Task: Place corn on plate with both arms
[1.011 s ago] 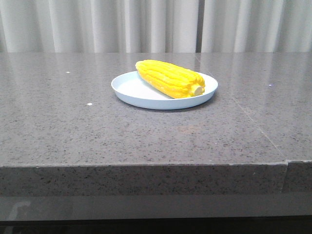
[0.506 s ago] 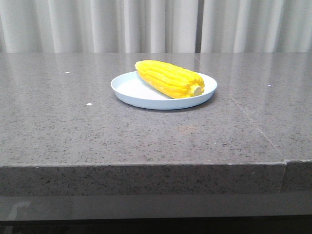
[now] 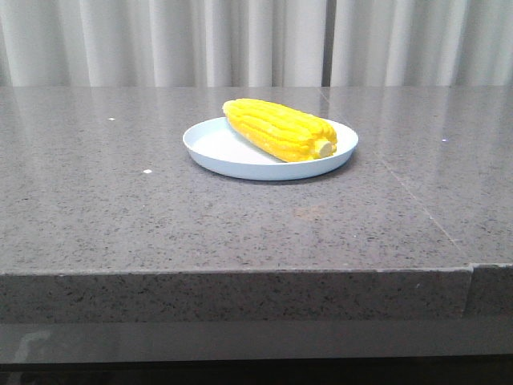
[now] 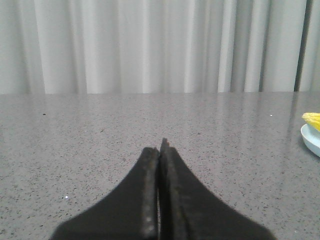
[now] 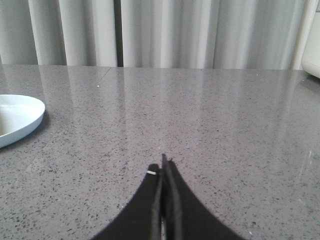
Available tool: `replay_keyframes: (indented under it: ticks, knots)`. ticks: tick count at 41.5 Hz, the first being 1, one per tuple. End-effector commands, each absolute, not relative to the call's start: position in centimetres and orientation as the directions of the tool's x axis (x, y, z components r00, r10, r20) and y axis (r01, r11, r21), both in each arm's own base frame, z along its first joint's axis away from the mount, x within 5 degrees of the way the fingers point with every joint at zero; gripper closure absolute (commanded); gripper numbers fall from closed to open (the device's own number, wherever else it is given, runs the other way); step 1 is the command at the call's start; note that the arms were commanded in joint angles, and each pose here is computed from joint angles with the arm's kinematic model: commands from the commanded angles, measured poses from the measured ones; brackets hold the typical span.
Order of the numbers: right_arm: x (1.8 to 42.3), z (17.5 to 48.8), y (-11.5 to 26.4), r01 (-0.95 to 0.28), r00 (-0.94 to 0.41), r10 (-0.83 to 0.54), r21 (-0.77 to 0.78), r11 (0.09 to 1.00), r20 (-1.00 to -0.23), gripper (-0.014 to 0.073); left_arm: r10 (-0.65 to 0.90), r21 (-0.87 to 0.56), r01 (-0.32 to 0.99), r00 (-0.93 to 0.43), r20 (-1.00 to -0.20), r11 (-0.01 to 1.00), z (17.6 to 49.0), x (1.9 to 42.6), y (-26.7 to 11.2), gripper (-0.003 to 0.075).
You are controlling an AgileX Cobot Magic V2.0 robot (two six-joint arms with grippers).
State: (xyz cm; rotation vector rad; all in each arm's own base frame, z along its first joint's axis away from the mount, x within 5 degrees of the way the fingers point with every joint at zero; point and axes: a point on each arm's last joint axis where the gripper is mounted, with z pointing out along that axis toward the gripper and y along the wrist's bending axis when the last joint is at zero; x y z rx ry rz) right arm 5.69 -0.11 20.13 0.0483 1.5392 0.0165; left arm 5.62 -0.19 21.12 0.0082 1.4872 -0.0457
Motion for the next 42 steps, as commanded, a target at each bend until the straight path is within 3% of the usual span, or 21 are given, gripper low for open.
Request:
replay_keyframes:
  ticks: [1, 6, 42]
  knots:
    - [5.41, 21.54, -0.22, 0.032, 0.151, 0.033, 0.038, 0.999, -0.988, 0.0663, -0.034, -0.026, 0.046, 0.174, -0.984, 0.999, 21.86, 5.35, -0.22, 0.074]
    - [5.38, 21.72, -0.23, 0.024, 0.172, 0.083, 0.088, 0.996, -0.982, 0.0663, -0.034, -0.026, 0.046, 0.174, -0.984, 0.999, 21.86, 5.35, -0.22, 0.0741]
    - [5.35, 21.86, -0.14, 0.017, 0.186, 0.06, 0.064, 0.998, -0.981, 0.0663, -0.034, -0.026, 0.046, 0.174, -0.984, 0.999, 21.86, 5.35, -0.22, 0.074]
